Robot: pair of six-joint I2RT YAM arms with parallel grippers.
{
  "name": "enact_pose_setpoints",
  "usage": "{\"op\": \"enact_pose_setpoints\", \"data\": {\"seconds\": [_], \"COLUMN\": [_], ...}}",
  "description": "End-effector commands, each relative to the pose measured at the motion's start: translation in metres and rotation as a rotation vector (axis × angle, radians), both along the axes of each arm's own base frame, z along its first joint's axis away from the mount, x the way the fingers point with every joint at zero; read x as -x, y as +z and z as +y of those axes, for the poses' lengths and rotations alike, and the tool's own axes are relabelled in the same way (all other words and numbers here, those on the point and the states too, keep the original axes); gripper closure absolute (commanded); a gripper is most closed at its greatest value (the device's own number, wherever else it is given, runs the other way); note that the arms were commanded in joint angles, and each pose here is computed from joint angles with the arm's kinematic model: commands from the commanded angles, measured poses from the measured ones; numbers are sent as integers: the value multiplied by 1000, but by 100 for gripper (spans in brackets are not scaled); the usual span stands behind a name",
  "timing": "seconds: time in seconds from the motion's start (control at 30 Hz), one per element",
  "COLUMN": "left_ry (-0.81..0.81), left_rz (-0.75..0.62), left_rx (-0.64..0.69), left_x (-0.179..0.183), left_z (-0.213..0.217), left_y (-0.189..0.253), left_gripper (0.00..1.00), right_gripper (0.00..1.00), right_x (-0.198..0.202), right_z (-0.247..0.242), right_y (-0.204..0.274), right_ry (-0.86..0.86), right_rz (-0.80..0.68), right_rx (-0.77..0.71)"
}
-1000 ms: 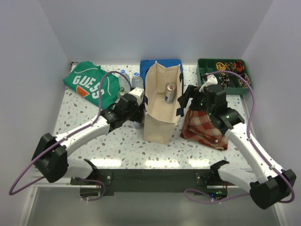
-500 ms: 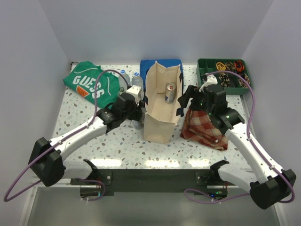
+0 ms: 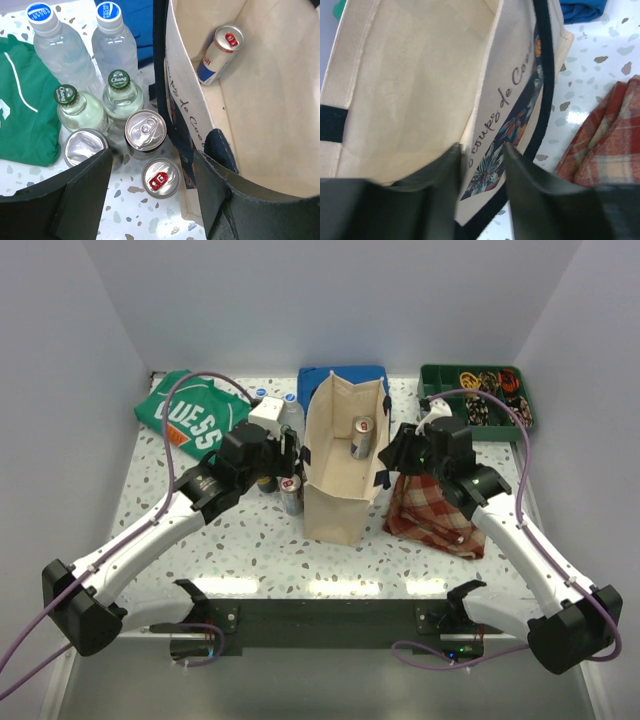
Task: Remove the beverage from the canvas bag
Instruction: Place the drink at the center of the board, then take out the drink from the canvas bag.
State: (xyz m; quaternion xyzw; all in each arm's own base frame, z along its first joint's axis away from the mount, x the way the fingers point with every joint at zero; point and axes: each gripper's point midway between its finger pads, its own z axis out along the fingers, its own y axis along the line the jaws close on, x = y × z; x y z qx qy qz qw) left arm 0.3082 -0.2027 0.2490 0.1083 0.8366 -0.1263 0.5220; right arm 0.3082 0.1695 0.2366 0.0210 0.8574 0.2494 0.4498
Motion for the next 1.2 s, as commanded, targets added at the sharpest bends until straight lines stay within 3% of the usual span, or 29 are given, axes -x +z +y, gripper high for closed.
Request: {"op": "enact_pose_setpoints", "data": {"seconds": [0.0,0.1,0.73,0.93,1.17], "left_ry": [-7,-17,-125,-243,-392], "left_rz": [-74,-81,-145,-125,-68], "left_rx": [64,70,96,97,83], "left_x": [2,2,-12,-20,-29], "left_z": [0,-2,-31,-63,-104], "left_y": [39,44,86,92,85], "left_gripper": [29,29,27,24,23], "right_gripper": [83,100,100,62,44], "right_x": [-3,0,17,16,13], "right_z": [3,2,-9,-9,-20], "right_y": [17,18,35,21,20], "right_ry": [18,19,27,30,-13], "right_rz": [-52,-60,-121,-68,-70], "right_rx": [-21,-23,-4,23,69]}}
